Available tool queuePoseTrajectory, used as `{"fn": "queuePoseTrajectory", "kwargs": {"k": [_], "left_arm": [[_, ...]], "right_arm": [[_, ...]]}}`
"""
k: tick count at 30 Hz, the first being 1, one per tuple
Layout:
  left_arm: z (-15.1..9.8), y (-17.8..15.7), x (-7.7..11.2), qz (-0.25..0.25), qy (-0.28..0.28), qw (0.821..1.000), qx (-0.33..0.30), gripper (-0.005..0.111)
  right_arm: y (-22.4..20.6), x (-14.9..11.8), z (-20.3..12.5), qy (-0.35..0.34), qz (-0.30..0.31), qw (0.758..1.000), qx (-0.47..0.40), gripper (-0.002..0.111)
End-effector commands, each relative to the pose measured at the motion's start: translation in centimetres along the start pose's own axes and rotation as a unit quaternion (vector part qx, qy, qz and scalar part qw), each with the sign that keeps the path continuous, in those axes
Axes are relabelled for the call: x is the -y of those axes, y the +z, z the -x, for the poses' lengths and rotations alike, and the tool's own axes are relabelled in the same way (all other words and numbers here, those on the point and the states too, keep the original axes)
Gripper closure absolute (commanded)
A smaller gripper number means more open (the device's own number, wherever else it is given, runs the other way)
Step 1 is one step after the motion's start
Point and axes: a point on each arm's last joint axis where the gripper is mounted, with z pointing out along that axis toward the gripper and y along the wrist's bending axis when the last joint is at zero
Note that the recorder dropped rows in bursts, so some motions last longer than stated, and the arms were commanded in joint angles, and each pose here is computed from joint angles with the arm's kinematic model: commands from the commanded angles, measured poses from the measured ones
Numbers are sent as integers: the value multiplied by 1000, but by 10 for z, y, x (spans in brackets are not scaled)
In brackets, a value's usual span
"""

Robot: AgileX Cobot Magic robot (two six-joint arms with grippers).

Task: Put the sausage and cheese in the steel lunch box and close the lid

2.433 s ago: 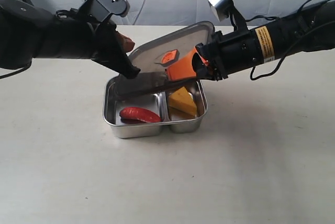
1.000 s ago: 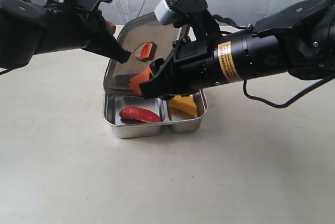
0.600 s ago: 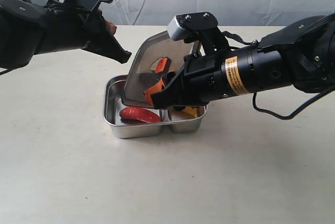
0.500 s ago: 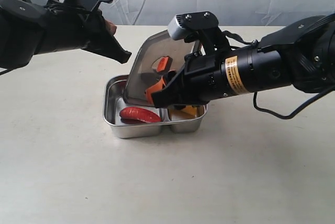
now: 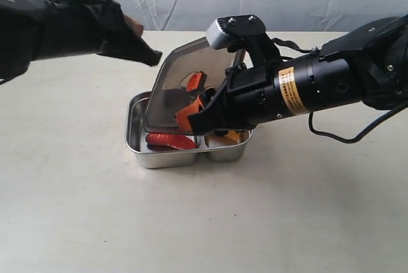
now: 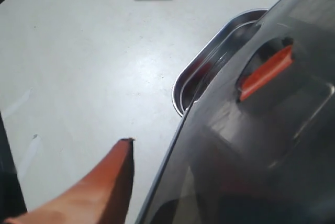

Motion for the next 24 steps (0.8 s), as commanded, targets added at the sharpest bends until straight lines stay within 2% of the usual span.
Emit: {"fn": "queuePoseTrajectory", "kwargs": {"k": [1,5,7,8,9,12,15,18,24], "left_arm": [[25,-42,-33,104,-78,990,60,107],[35,-81,-62,193,-132,968,87,107],[36,-96,-67,205,-142,965,82,107],[37,-101,-68,205,-126,967,83,107],[38,-104,-67,199,-112,970,85,107],[37,-105,-60,160,-79,980,92,107],[31,-99,-48,105,-48,989,93,107],[23,-96,-41,78,-23,993,85,107],[11,-90,-41,82,-18,995,62,107]], "right_arm": [[-14,13,1,19,30,999,5,109],[-35,28,9,21,98,995,18,109],[-42,32,17,19,148,989,23,109],[-44,34,21,16,177,984,23,109],[-44,39,26,17,196,980,22,109],[-30,57,32,40,195,980,16,109],[-14,73,30,56,197,979,6,109],[0,86,23,78,200,977,-8,109],[7,91,17,94,202,975,-17,109]]}}
